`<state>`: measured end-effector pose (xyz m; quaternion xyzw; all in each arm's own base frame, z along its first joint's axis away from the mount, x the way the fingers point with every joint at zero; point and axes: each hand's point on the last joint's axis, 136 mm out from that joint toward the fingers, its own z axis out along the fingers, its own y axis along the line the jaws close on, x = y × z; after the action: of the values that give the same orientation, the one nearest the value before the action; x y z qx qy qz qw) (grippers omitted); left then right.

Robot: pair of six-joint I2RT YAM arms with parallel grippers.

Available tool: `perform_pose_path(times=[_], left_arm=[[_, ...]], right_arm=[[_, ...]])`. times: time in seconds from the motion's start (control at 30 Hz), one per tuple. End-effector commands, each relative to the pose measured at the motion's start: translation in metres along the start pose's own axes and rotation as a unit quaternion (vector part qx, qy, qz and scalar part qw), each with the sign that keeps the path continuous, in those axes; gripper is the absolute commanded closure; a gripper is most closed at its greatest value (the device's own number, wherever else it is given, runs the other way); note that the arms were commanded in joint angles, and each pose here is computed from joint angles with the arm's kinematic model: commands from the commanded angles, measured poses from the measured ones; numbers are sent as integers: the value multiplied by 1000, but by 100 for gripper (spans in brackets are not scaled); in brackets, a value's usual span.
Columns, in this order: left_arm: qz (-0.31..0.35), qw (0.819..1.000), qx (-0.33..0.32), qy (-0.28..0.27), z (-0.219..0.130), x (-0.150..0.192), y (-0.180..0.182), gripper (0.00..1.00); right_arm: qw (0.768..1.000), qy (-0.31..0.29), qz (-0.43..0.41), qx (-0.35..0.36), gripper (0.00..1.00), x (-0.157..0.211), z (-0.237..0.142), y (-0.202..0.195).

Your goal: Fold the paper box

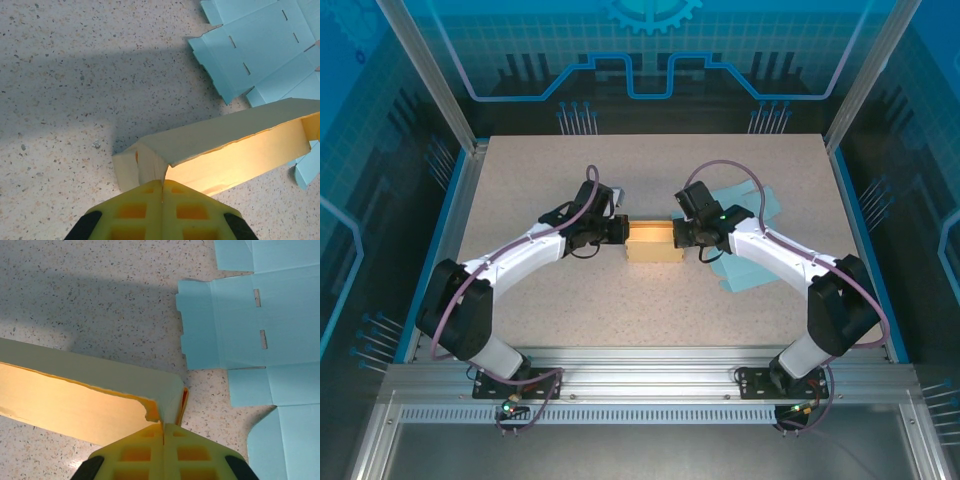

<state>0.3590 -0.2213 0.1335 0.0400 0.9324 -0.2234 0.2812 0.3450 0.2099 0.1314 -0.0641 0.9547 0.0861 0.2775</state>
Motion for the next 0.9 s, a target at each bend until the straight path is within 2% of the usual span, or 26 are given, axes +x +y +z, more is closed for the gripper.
perform_pose_path(times=[0.0, 0.6, 0.7, 0.87], left_arm=[[-12, 998, -18, 59, 14, 41, 13, 100], [-5, 994, -88, 62, 15, 63, 48, 100], [-13, 995, -74, 62, 15, 63, 43, 100], [-43, 998, -3, 52, 13, 58, 17, 100]], right_arm=[[1000, 15, -16, -18, 100, 12, 2, 11], [1000, 3, -17, -2, 100, 25, 5, 0], [1000, 1, -18, -4, 100, 23, 4, 1], [1000, 0, -19, -7, 100, 21, 4, 3]])
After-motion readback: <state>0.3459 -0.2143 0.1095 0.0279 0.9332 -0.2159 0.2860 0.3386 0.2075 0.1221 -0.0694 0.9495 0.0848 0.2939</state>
